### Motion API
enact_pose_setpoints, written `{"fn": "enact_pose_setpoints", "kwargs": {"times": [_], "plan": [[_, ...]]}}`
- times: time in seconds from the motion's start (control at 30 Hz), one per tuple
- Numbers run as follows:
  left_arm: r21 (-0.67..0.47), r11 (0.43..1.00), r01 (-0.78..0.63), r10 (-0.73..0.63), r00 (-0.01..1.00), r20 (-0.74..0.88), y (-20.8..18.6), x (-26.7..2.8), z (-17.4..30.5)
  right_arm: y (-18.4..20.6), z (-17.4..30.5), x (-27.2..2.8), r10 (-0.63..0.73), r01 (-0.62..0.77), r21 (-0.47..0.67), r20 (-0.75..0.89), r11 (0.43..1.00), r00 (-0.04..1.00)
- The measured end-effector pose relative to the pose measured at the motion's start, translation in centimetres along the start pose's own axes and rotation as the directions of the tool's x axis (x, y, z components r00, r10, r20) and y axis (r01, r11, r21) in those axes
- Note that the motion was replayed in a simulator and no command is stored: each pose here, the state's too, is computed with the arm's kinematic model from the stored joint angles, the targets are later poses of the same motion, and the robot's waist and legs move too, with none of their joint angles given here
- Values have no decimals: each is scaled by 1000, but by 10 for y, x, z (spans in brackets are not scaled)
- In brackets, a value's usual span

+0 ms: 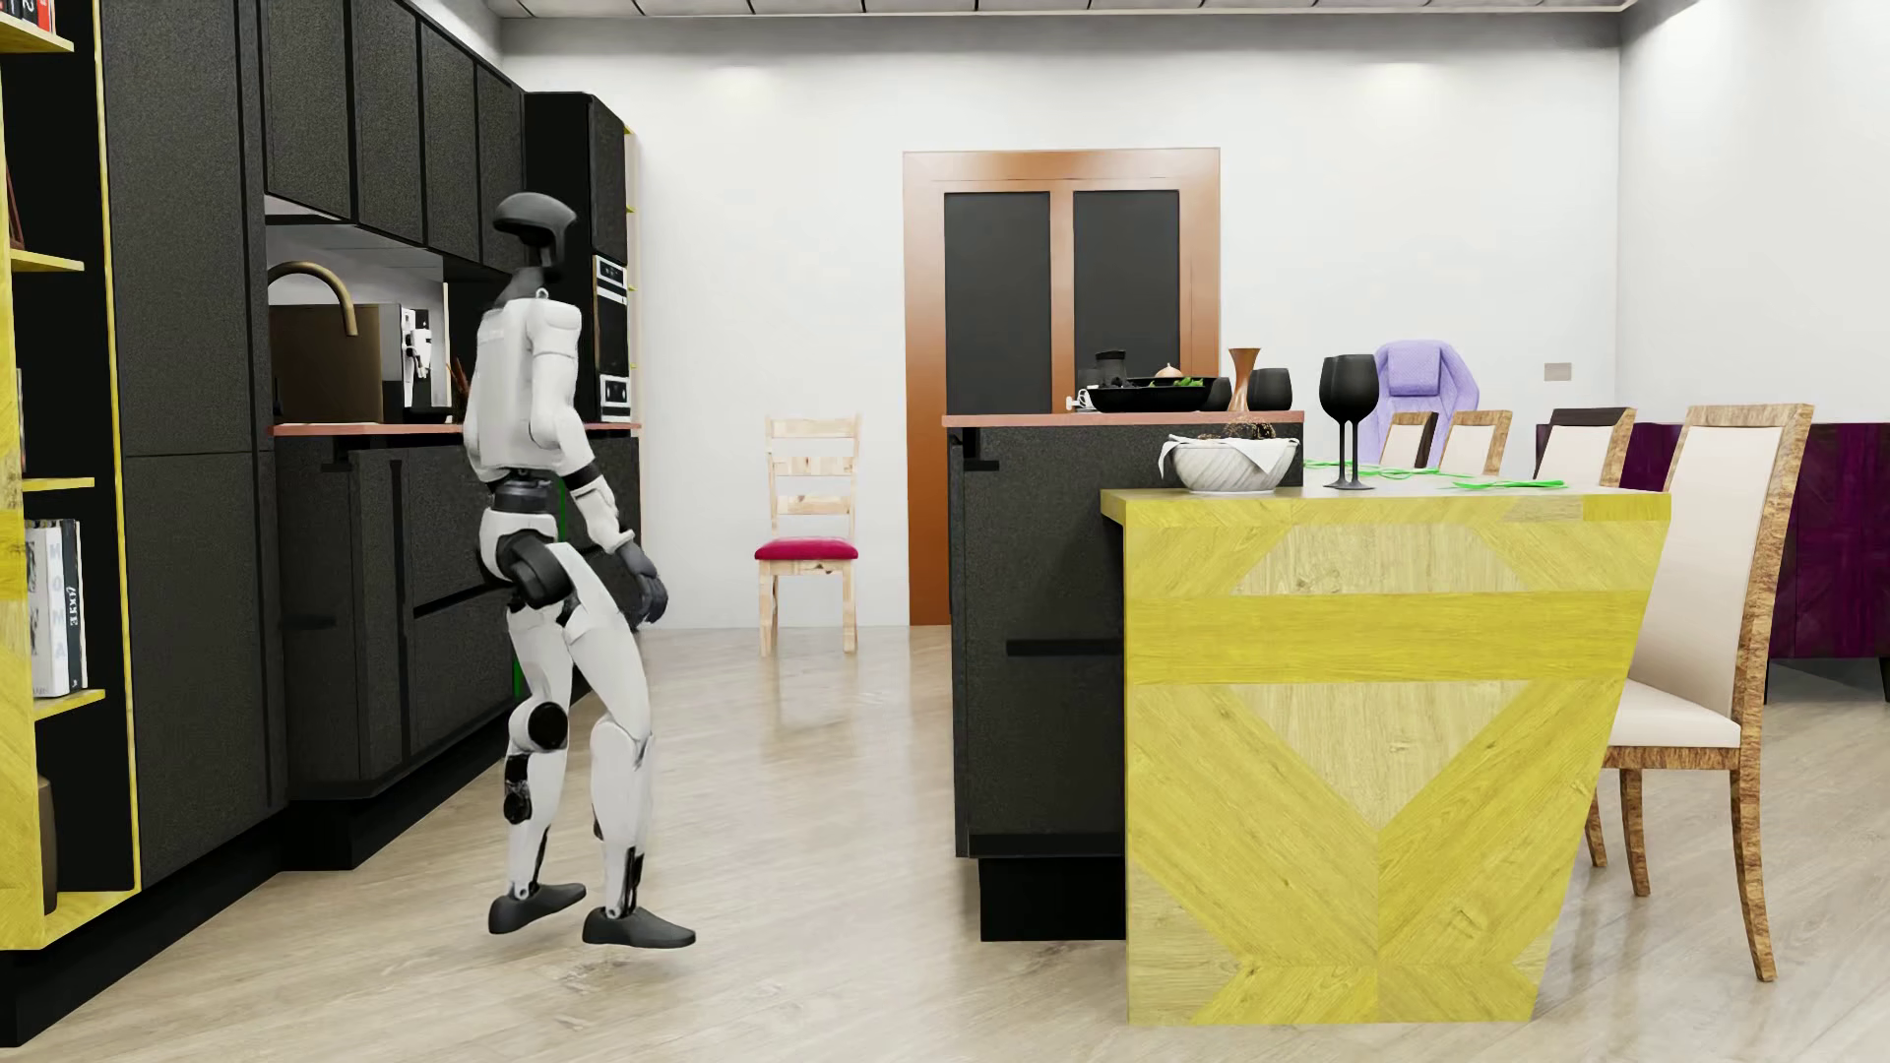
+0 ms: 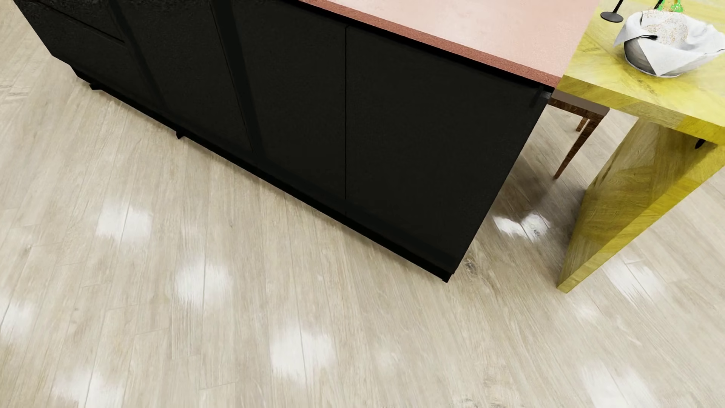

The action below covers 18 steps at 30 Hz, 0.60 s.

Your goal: Approach chair

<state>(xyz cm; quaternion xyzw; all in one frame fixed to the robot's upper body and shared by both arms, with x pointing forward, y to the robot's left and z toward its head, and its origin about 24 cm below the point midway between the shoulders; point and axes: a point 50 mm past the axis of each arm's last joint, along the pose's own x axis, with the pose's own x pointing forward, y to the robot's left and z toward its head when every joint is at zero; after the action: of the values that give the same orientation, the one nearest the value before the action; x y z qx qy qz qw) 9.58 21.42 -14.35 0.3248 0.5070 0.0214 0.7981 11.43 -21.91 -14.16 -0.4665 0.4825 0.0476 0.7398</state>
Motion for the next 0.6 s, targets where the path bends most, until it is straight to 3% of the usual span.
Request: {"fn": "enact_pose_setpoints", "kwargs": {"times": [0.07, 0.17, 0.23, 0.37, 0.5, 0.6], "plan": [[-16, 999, 44, -45, 999, -14, -3, 1, 3, -4, 26, -1, 4, -9, 47, 96, 999, 995], [29, 997, 67, -68, 997, 31, -7, 0, 11, -8, 51, -4, 5, -6, 5, 201, 1000, 980], [41, 997, 71, -74, 995, 71, -7, 0, 22, -9, 53, -4, -33, 45, -51, 214, 998, 976], [13, 995, 100, -101, 989, 107, -6, -3, 27, -9, 40, -1, -64, 72, -48, 158, 996, 985], [-44, 998, 52, -49, 997, 60, -6, -12, 6, -29, 60, -2, -231, 221, 70, 204, 973, 951], [-56, 997, 58, -59, 998, -25, -15, -22, -25, -38, 90, -2, -148, 105, 172, 261, 979, 954]]}}
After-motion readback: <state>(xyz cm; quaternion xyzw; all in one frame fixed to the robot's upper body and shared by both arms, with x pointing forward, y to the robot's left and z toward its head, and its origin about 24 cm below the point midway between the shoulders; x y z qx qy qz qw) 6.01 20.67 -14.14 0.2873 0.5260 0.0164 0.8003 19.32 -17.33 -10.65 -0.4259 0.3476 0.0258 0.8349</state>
